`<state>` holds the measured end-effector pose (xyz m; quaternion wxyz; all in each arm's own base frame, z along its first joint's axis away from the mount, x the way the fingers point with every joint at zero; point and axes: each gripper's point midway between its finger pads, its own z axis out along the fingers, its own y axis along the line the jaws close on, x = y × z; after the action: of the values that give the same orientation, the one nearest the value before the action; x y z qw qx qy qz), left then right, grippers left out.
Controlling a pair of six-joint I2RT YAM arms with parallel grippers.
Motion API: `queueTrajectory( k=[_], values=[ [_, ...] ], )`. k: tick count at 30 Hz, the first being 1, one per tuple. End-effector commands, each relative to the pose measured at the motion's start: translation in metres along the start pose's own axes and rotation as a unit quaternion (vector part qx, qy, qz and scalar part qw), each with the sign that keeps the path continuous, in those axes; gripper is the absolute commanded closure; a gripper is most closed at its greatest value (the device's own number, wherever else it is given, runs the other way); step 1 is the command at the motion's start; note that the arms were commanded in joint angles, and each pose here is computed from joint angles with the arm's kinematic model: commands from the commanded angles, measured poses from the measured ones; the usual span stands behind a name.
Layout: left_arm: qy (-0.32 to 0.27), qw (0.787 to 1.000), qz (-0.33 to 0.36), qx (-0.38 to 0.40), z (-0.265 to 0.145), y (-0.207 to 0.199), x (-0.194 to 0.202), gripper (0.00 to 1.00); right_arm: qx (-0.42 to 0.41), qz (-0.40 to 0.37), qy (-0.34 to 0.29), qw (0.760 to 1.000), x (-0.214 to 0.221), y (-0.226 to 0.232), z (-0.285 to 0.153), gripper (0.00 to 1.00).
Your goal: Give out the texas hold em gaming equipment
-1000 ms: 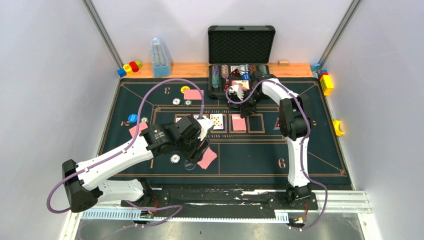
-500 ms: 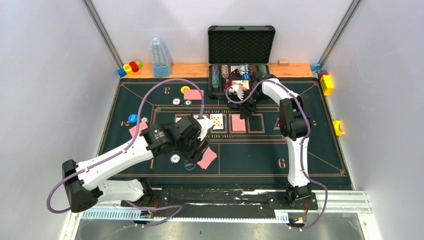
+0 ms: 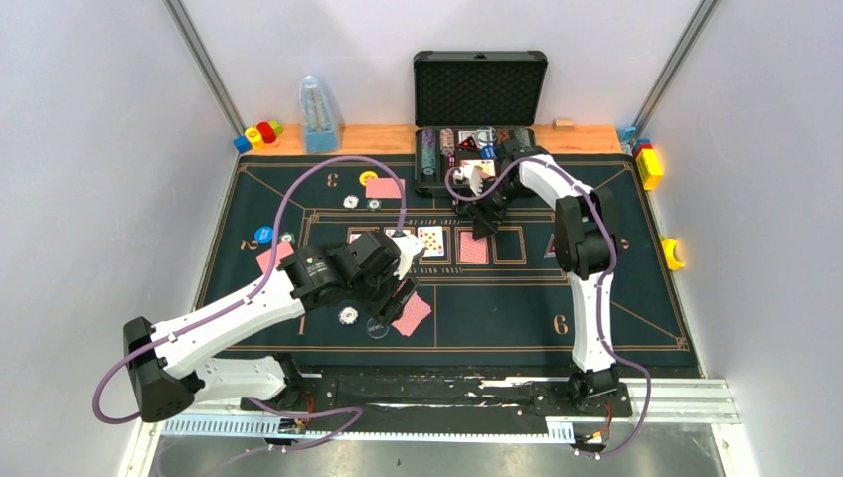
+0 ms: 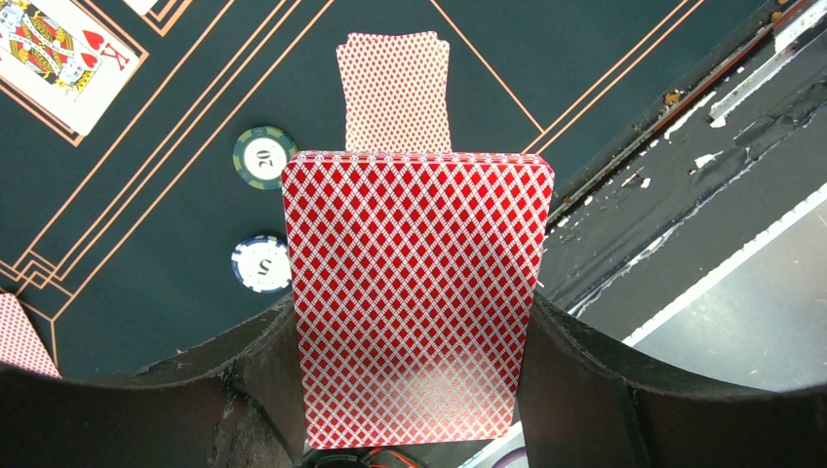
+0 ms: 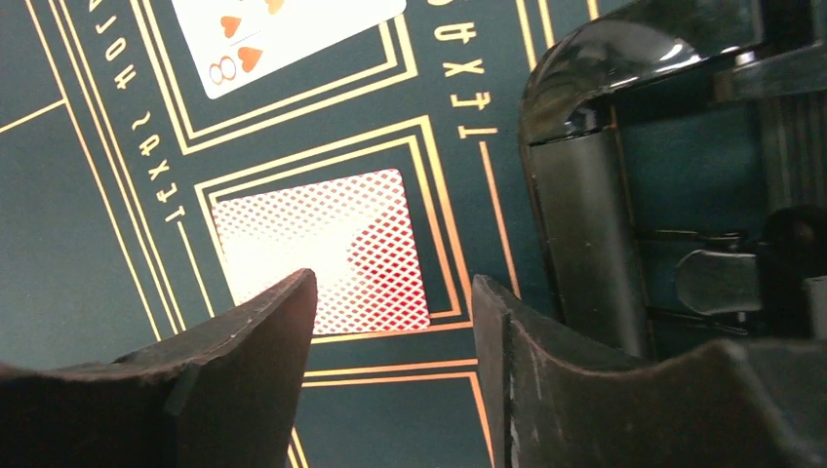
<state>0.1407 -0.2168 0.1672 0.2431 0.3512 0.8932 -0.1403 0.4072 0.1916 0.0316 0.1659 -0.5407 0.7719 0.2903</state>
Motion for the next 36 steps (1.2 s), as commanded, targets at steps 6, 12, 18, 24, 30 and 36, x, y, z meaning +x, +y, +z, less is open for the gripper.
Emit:
queueTrajectory(
  k=[6, 12, 18, 24, 30, 36],
  values=[
    [-0.015, 1.0, 0.005, 0.003, -0.003, -0.002, -0.01, 1.0, 0.117, -0.051, -0.046, 0.991, -0.054, -0.014, -0.062, 0.02],
    [-0.015, 1.0, 0.005, 0.004, -0.003, -0.002, -0.01, 1.0, 0.176, -0.053, -0.111, 0.977, -0.078, 0.016, -0.104, 0.0],
    [-0.015, 1.0, 0.005, 0.011, -0.004, -0.004, -0.009, 1.0, 0.237, 0.139, -0.353, 0.894, -0.116, 0.062, -0.154, 0.0],
    [-0.014, 1.0, 0.005, 0.014, -0.003, -0.005, -0.009, 1.0, -0.041, 0.258, -0.436, 0.861, -0.118, 0.19, -0.12, 0.0],
    [-0.014, 1.0, 0.004, 0.014, -0.003, -0.005, -0.01, 1.0, -0.12, 0.291, -0.366, 0.876, -0.134, 0.244, -0.081, 0.0],
    [-0.02, 1.0, 0.003, 0.011, -0.005, -0.004, -0.01, 1.0, -0.164, 0.293, -0.319, 0.886, -0.152, 0.27, -0.05, 0.01]
  ],
)
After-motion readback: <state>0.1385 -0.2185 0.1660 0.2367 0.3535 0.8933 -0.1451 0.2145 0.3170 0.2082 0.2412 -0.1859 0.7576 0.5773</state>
